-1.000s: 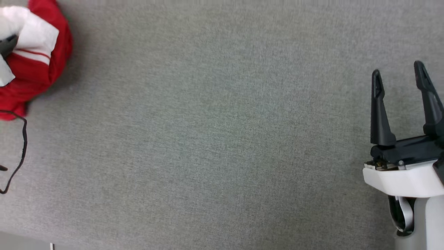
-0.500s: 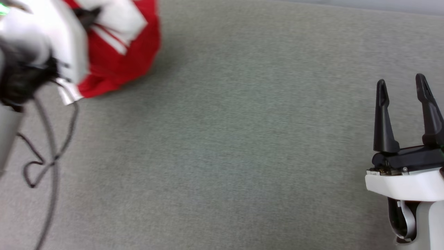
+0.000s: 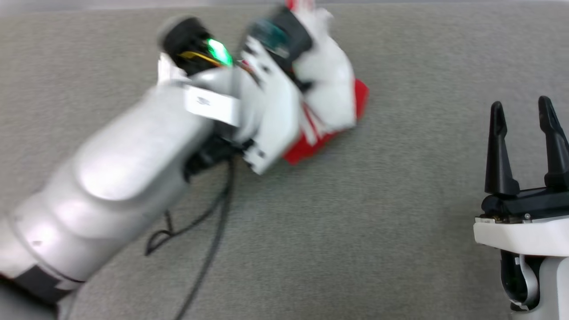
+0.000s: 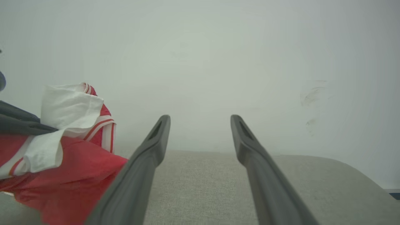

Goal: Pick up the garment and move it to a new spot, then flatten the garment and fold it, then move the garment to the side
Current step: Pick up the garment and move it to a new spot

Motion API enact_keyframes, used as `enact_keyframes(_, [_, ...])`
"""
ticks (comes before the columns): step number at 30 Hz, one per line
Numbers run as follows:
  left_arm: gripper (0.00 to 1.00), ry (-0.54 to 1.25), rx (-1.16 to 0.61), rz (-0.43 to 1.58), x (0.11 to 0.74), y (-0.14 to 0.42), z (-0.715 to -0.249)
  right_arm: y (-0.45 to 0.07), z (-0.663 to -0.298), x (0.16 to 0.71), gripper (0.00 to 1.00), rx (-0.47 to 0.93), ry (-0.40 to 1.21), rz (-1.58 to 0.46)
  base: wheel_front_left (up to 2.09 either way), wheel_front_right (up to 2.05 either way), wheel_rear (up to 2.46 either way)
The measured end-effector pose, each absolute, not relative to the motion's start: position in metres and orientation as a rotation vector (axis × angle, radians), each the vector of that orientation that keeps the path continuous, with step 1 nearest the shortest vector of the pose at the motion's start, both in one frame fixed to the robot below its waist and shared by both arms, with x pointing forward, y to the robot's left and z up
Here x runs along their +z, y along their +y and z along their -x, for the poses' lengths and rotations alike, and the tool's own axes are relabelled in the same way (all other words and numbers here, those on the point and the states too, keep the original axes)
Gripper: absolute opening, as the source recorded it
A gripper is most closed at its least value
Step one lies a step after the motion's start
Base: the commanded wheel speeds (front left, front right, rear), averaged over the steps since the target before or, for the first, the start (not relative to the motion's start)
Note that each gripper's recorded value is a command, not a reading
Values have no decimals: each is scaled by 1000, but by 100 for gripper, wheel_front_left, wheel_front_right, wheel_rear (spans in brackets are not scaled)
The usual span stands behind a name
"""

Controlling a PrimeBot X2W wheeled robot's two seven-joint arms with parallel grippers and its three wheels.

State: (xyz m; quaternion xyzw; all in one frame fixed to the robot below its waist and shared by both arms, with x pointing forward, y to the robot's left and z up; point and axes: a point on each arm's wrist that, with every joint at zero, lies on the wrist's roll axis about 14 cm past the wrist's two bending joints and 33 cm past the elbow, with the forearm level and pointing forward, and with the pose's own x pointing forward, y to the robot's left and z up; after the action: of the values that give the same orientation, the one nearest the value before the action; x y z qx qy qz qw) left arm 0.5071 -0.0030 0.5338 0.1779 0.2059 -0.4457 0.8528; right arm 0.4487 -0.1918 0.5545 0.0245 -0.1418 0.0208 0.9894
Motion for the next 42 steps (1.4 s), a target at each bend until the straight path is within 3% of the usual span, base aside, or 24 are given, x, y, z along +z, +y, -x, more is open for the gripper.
enact_keyframes(6, [0,464,-1165,-381,500,-74,-468,-217,-440,552,100,-27,-271,-35,0,0,0])
enact_keyframes(13, [0,530,-1318,-337,465,-119,-433,-231,-438,547,100,-65,-254,-26,0,0,0])
enact_keyframes(19, [0,691,-1419,-370,413,-133,-375,-240,-437,540,100,-89,-234,-17,0,0,0])
enact_keyframes(25, [0,725,-1441,-380,399,-135,-358,-243,-436,538,100,-100,-225,-11,0,0,0])
enact_keyframes(26, [24,703,-1438,-378,402,-136,-359,-244,-435,539,100,-100,-227,-11,0,0,0])
enact_keyframes(27, [100,654,-1433,-345,409,-141,-361,-243,-434,541,100,-100,-232,-9,0,0,0])
enact_keyframes(35, [100,340,-1362,-166,473,-154,-384,-234,-420,551,100,-79,-249,-12,0,0,0])
enact_keyframes(42, [100,70,-1101,-91,530,-118,-430,-220,-406,563,100,-42,-276,-15,0,0,0])
